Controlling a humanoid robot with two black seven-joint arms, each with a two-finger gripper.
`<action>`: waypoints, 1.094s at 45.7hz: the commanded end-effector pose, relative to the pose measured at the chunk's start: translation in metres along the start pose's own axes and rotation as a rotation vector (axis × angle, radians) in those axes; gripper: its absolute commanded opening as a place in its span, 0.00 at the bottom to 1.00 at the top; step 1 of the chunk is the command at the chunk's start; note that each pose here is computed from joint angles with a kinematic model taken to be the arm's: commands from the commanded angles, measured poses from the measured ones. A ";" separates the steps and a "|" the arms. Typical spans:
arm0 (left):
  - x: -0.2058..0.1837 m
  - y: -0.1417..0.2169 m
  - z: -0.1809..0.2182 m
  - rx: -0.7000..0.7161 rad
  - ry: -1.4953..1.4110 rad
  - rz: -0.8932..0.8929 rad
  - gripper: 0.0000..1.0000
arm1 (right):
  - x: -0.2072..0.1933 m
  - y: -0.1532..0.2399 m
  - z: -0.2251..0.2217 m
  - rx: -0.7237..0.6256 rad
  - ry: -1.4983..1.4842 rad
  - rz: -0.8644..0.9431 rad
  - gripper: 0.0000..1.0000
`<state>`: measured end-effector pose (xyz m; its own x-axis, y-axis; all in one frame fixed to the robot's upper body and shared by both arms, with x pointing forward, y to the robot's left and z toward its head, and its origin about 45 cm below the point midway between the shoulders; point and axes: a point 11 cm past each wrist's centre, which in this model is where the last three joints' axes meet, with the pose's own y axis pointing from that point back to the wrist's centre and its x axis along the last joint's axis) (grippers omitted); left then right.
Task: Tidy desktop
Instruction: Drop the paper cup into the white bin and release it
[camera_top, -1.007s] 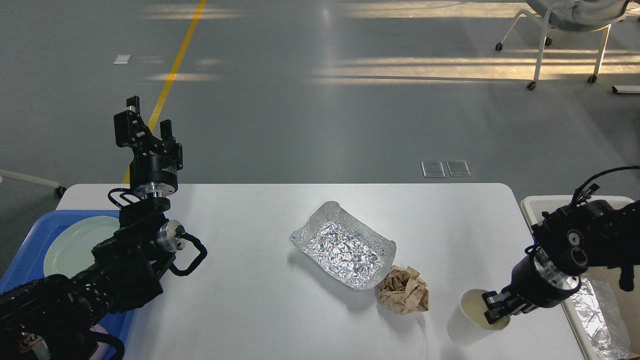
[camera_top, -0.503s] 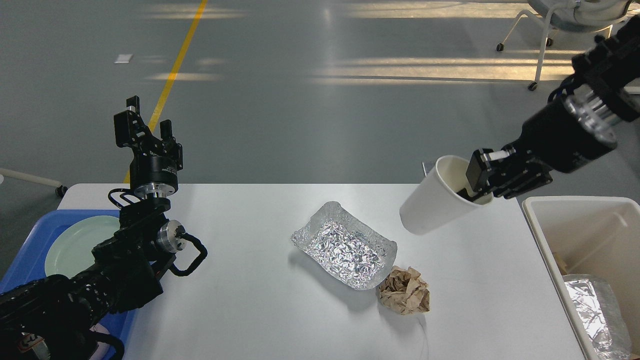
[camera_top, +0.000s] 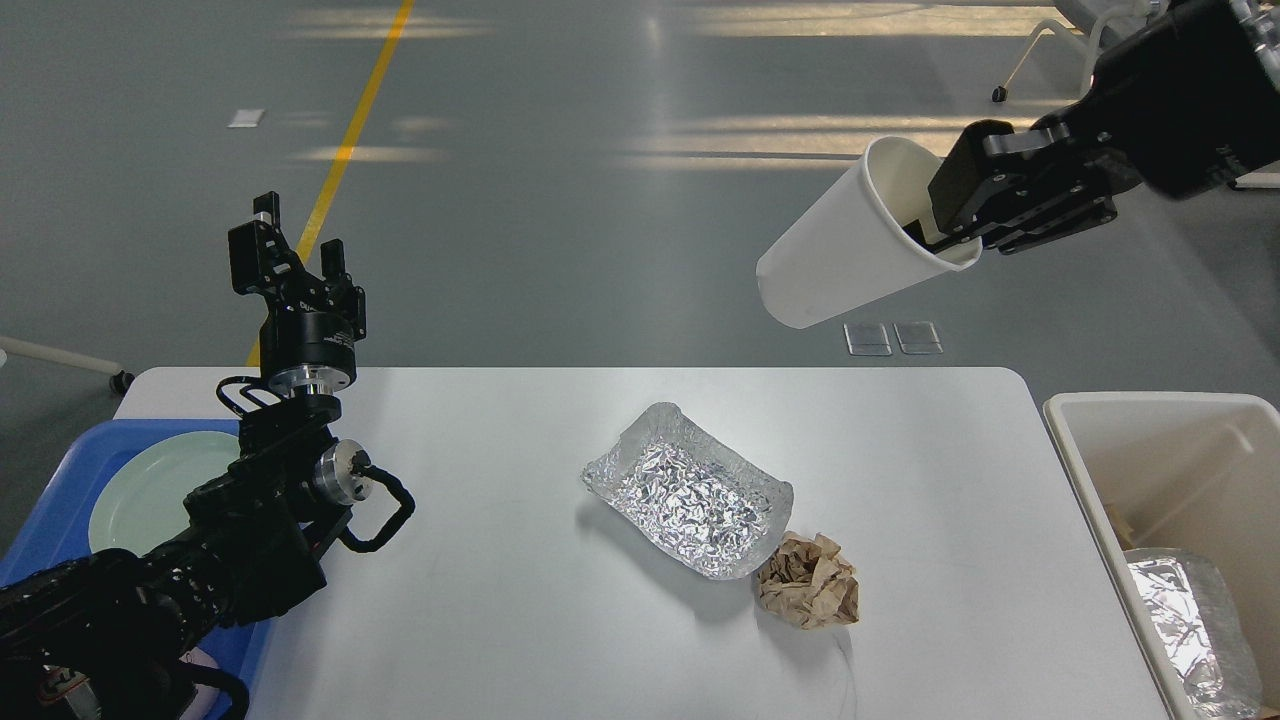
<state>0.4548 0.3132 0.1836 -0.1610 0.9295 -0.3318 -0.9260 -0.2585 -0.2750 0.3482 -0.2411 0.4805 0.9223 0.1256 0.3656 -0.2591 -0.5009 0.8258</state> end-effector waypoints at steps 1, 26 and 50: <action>0.000 0.000 0.000 0.000 0.001 0.000 0.96 | 0.006 -0.019 0.054 -0.068 -0.122 -0.008 0.00; 0.000 0.000 0.000 0.000 -0.002 -0.001 0.96 | -0.035 -0.076 0.295 -0.617 -0.296 0.134 0.00; 0.000 0.000 0.000 0.000 0.001 0.000 0.96 | -0.104 -0.062 0.399 -1.022 -0.053 0.162 0.06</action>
<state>0.4548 0.3134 0.1837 -0.1607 0.9298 -0.3311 -0.9260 -0.2581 -0.2754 0.3892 -0.5605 0.2326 0.8576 0.0532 0.5115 -0.4776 0.4513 0.7538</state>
